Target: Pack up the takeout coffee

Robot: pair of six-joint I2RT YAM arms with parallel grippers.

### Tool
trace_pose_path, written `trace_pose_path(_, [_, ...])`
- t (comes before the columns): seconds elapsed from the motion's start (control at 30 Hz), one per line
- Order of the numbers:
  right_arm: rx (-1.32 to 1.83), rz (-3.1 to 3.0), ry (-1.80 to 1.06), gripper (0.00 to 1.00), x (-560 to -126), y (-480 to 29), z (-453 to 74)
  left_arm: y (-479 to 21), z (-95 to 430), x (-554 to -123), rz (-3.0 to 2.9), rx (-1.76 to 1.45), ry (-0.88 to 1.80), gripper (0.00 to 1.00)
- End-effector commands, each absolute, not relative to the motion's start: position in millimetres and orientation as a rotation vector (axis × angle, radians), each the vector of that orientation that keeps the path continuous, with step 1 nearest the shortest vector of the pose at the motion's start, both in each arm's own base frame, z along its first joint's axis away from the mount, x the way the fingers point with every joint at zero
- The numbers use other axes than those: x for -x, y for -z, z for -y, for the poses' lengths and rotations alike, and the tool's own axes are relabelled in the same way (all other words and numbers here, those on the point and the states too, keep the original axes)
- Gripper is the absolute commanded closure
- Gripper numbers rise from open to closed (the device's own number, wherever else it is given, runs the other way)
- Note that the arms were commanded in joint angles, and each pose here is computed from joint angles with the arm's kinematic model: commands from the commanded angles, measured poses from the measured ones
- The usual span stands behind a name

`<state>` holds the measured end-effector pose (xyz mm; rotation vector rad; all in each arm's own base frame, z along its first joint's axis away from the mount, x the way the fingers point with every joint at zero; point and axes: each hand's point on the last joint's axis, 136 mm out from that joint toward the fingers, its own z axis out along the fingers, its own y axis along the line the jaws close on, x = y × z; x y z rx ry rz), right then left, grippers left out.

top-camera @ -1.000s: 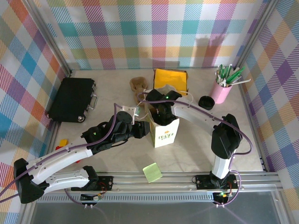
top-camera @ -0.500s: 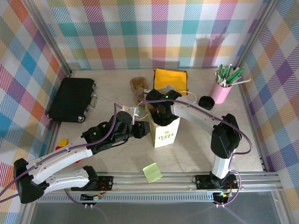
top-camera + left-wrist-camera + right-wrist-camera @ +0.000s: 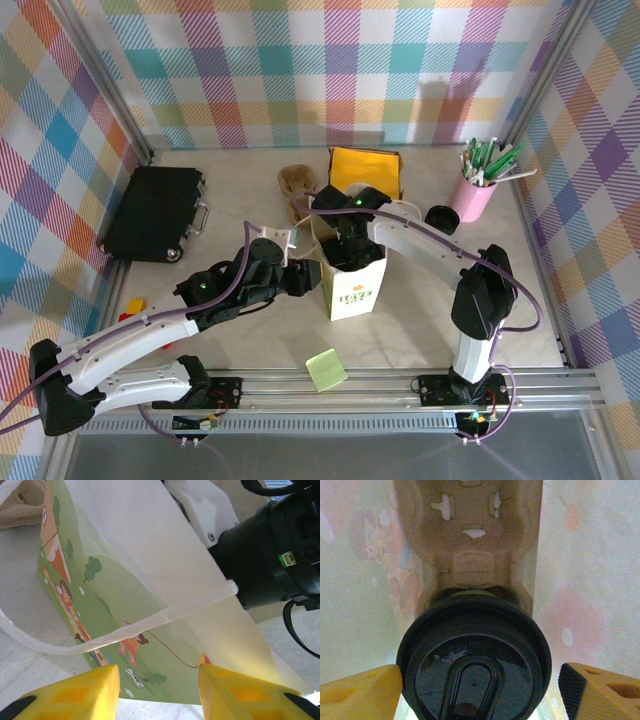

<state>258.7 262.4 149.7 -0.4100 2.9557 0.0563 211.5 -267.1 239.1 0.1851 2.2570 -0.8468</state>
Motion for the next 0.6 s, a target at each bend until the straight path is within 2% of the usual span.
trace_pose_path(0.0, [0.401, -2.930, -0.051, 0.16, -257.2, -167.8, -258.3, -242.5, 265.5, -211.2, -2.247, -0.197, 0.825, 0.55])
trace_pose_path(0.57, [0.370, -2.875, -0.117, 0.13, -260.0, -199.3, -260.5, -239.1, 265.4, -211.4, -2.255, -0.192, 0.820, 0.55])
